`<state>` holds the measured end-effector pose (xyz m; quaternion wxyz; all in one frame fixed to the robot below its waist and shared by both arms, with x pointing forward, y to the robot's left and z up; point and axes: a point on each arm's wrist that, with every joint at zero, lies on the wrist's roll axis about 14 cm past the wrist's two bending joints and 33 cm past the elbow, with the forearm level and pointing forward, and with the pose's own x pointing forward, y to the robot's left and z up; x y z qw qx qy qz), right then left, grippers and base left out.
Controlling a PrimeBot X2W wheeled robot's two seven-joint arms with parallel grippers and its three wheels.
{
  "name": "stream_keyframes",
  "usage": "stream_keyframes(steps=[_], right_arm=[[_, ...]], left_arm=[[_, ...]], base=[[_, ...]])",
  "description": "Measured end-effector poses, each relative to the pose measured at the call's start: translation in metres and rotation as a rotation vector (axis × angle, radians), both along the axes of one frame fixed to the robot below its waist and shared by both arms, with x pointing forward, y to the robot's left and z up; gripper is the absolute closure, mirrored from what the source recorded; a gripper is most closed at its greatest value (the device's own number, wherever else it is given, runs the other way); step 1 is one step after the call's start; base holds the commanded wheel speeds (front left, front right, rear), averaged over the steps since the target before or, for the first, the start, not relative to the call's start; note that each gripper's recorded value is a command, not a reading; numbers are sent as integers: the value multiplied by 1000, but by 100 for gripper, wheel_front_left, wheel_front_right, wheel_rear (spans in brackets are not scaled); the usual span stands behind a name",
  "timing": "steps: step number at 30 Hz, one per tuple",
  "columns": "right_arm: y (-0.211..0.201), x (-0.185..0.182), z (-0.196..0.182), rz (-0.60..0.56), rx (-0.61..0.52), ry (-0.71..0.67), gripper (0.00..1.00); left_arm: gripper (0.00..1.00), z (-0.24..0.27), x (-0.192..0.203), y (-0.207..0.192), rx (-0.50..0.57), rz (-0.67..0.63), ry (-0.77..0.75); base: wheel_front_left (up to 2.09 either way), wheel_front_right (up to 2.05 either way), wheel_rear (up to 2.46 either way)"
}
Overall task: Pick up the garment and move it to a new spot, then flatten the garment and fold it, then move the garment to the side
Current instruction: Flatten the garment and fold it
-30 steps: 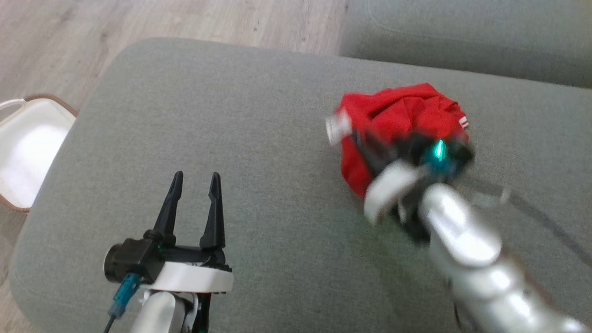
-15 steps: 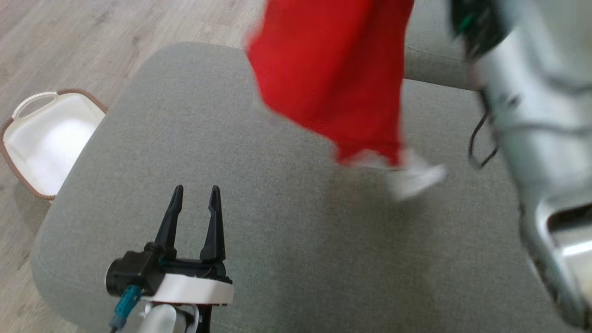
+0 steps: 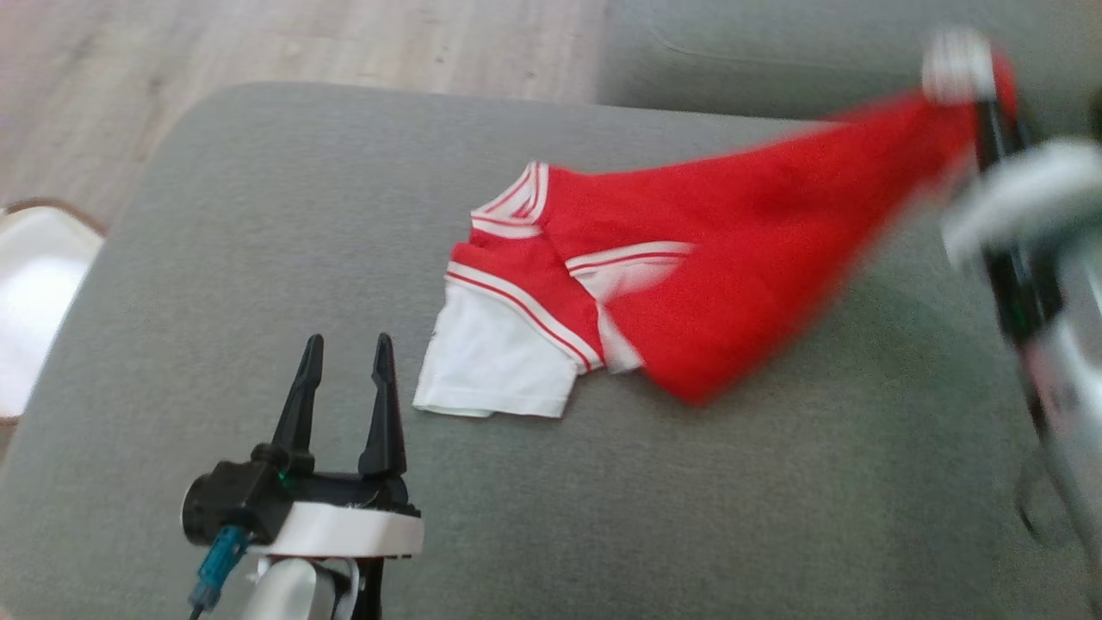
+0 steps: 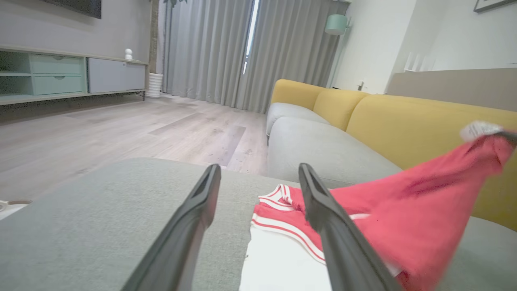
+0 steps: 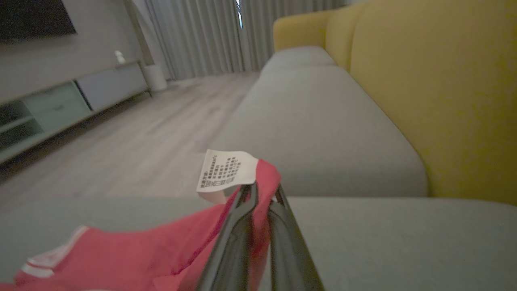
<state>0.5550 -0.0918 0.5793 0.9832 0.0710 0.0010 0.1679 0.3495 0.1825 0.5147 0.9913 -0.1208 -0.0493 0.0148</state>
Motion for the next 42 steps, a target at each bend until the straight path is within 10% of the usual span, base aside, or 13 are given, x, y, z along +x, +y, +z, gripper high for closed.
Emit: stream_keyframes(steps=[2, 3, 4, 10, 21, 31, 42], right_arm=[[-46, -14, -62, -84, -97, 151, 100], [-68, -23, -86, -122, -152, 213, 25], [-85, -29, -101, -155, -188, 252, 0], [-117, -29, -91, -258, -187, 185, 0], [-51, -71, -22, -183, -15, -137, 0], [-43, -166, -75, -164, 79, -34, 0], [-36, -173, -87, -142, 63, -5, 0]], left_arm=[[0, -2, 6, -7, -1, -23, 6], [0, -3, 9, -10, -1, -34, 8], [0, -3, 11, -13, -1, -45, 9], [0, -5, 23, -28, -4, -94, 12], [0, 4, 33, -52, -10, -168, -20], [0, 4, 30, -65, -6, -212, -20], [0, -3, 27, -64, -9, -218, 0]], base=[[0, 0, 0], [0, 0, 0], [0, 0, 0], [0, 0, 0], [0, 0, 0], [0, 0, 0], [0, 0, 0]])
